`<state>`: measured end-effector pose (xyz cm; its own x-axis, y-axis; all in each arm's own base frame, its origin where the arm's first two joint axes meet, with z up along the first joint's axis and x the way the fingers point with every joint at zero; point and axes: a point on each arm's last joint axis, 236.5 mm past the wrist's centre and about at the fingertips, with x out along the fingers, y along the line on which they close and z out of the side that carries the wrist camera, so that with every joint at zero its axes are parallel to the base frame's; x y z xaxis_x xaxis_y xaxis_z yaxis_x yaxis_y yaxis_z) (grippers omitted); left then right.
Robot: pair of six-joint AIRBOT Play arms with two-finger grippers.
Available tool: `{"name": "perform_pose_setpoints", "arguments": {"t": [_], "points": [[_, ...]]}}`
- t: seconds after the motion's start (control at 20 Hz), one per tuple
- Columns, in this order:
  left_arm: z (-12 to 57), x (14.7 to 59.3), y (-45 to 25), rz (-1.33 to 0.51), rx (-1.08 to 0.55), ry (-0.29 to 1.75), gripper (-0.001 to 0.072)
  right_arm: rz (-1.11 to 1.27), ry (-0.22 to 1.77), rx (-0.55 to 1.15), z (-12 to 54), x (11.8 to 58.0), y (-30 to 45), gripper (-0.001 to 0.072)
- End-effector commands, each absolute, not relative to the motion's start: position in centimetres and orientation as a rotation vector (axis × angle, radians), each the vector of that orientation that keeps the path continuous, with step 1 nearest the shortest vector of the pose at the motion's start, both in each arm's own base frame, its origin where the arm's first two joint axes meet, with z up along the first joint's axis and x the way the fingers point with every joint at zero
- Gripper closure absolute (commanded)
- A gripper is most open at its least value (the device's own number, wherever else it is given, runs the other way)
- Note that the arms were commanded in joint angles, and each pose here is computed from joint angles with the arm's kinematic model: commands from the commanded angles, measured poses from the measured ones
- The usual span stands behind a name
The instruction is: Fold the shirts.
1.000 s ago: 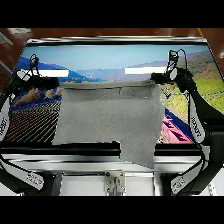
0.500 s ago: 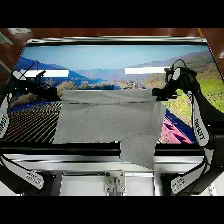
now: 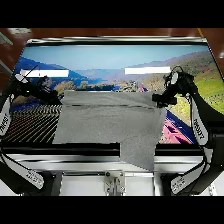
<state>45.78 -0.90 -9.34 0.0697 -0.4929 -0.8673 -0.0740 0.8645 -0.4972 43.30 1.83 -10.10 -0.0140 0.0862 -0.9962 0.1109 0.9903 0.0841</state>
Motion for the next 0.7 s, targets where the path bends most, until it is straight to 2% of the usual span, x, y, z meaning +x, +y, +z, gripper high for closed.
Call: {"name": "perform_pose_setpoints", "arguments": {"t": [0.0, 0.2, 0.25, 0.3, 0.35, 0.4, 0.5, 0.65], "points": [[-9.6, 47.4, -0.8, -0.305, -0.504, 1.425, 0.0671, -0.034, 1.578, 0.154, -10.2, 43.5, 1.6, 0.0653], [-10.2, 47.3, -0.7, -0.301, -0.513, 1.433, 0.0671, -0.036, 1.57, 0.157, -10.2, 43.7, 1.6, 0.0651], [-10.1, 47.3, -0.8, -0.304, -0.516, 1.433, 0.0636, -0.035, 1.568, 0.155, -10.2, 43.7, 1.6, 0.0592], [-9.9, 47.1, -1.1, -0.317, -0.527, 1.439, 0.0449, -0.033, 1.565, 0.156, -10.0, 43.7, 1.6, 0.0423], [-9.4, 46.9, -1.1, -0.329, -0.527, 1.45, 0.0344, -0.024, 1.555, 0.15, -9.4, 43.8, 1.7, 0.0269], [-8.6, 46.6, -0.9, -0.342, -0.528, 1.459, 0.0312, -0.008, 1.539, 0.136, -8.5, 43.9, 1.7, 0.0239], [-6.0, 45.9, 0.2, -0.349, -0.545, 1.472, 0.0316, -0.001, 1.515, 0.06, -5.6, 43.3, 0.4, 0.0239], [-2.2, 42.1, 4.0, -0.304, -0.528, 1.535, 0.0317, -0.057, 1.591, -0.027, -0.9, 38.9, -4.6, 0.0239]]}}
